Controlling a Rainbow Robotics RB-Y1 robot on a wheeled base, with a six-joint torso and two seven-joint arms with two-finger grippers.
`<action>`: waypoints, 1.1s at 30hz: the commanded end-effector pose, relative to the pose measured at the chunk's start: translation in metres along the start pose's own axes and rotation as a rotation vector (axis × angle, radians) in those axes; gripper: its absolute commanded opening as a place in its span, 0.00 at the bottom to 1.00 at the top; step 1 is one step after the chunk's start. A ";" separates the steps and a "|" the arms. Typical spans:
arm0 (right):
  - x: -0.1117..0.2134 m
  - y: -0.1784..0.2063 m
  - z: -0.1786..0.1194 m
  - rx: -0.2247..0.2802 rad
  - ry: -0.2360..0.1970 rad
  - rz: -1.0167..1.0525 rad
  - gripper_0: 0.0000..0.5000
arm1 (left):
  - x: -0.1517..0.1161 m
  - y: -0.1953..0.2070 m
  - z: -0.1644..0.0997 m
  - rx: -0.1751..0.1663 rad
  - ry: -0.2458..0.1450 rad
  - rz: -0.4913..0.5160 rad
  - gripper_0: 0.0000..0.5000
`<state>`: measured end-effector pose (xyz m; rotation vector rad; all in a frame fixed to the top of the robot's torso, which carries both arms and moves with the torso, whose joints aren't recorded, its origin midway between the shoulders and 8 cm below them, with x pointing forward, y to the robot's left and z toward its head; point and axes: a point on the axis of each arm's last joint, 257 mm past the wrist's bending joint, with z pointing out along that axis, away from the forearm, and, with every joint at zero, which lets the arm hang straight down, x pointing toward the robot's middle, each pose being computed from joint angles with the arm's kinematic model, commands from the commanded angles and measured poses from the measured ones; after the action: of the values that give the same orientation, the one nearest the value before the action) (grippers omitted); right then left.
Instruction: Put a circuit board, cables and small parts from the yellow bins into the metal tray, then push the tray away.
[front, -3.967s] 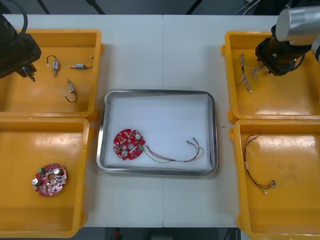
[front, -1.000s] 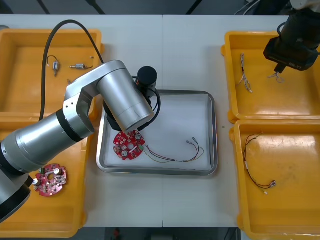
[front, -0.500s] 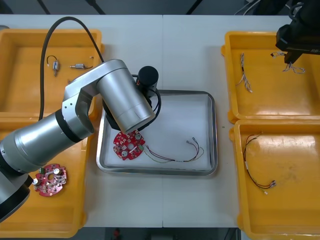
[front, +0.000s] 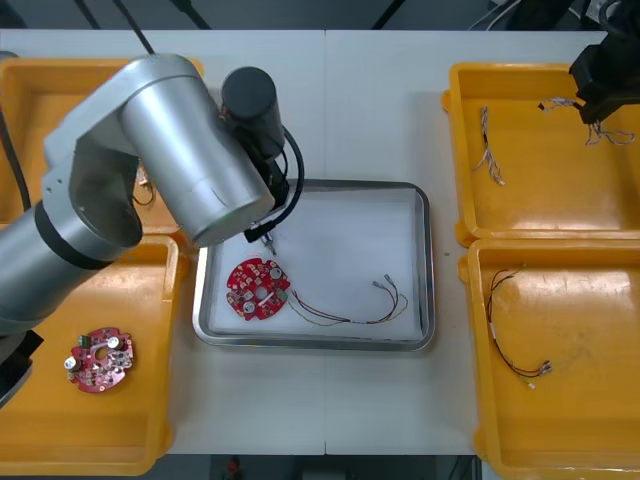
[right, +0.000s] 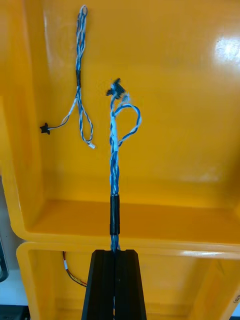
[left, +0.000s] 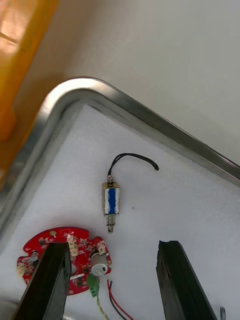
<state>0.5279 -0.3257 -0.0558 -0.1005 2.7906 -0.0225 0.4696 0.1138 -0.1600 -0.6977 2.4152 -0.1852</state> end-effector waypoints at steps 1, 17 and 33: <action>0.003 -0.012 -0.015 0.031 -0.045 -0.131 0.00 | -0.039 0.005 -0.036 0.002 -0.042 0.068 1.00; 0.040 0.056 -0.022 -0.044 -0.149 -0.449 0.00 | -0.142 0.044 -0.099 0.052 -0.073 0.170 1.00; 0.079 0.138 -0.031 -0.138 -0.230 -0.770 0.00 | -0.272 0.102 -0.089 0.061 -0.179 0.114 1.00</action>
<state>0.4416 -0.2054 -0.0603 -1.0076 2.4332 -0.0018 0.5392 0.3094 -0.0250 -0.5503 2.3699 -0.1736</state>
